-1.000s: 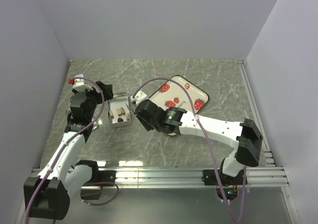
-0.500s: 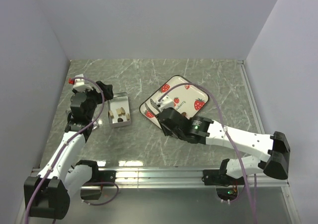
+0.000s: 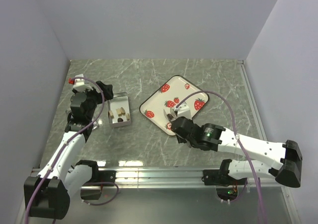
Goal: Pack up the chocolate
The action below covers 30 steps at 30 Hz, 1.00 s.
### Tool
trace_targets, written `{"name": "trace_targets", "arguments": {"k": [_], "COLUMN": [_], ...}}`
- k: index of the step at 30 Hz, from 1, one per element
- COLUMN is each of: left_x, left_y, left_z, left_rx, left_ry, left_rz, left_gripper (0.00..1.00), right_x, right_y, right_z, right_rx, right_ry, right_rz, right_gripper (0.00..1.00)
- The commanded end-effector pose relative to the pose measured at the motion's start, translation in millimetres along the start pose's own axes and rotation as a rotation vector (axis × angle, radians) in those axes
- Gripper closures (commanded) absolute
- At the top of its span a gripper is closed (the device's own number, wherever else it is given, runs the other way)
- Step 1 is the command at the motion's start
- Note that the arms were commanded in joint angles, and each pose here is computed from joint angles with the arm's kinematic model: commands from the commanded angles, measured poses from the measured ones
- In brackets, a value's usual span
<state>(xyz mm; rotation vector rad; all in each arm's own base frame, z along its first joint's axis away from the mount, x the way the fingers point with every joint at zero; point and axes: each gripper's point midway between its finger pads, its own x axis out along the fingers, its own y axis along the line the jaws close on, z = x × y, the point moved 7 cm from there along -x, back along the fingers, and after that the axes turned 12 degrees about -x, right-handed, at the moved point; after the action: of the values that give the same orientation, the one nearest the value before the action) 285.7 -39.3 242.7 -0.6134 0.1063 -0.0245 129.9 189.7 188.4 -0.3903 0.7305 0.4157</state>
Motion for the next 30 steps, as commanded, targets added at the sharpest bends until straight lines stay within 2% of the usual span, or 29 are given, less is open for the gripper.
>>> {"name": "trace_targets", "arguments": {"k": [1, 30], "left_x": [1.4, 3.1], "left_y": [-16.7, -16.6], "left_z": [19.1, 17.7], "left_rx": [-0.002, -0.001], "left_ry": [-0.049, -0.042], "left_rz": [-0.056, -0.058], "left_gripper": [0.00, 0.01], "right_x": [-4.8, 9.8], "right_y": [-7.9, 1.7], "right_z": [-4.7, -16.0], "right_rx": [0.060, 0.028], "right_ry": [-0.005, 0.062], "right_rz": [-0.034, -0.019], "right_gripper": [0.55, 0.54]}}
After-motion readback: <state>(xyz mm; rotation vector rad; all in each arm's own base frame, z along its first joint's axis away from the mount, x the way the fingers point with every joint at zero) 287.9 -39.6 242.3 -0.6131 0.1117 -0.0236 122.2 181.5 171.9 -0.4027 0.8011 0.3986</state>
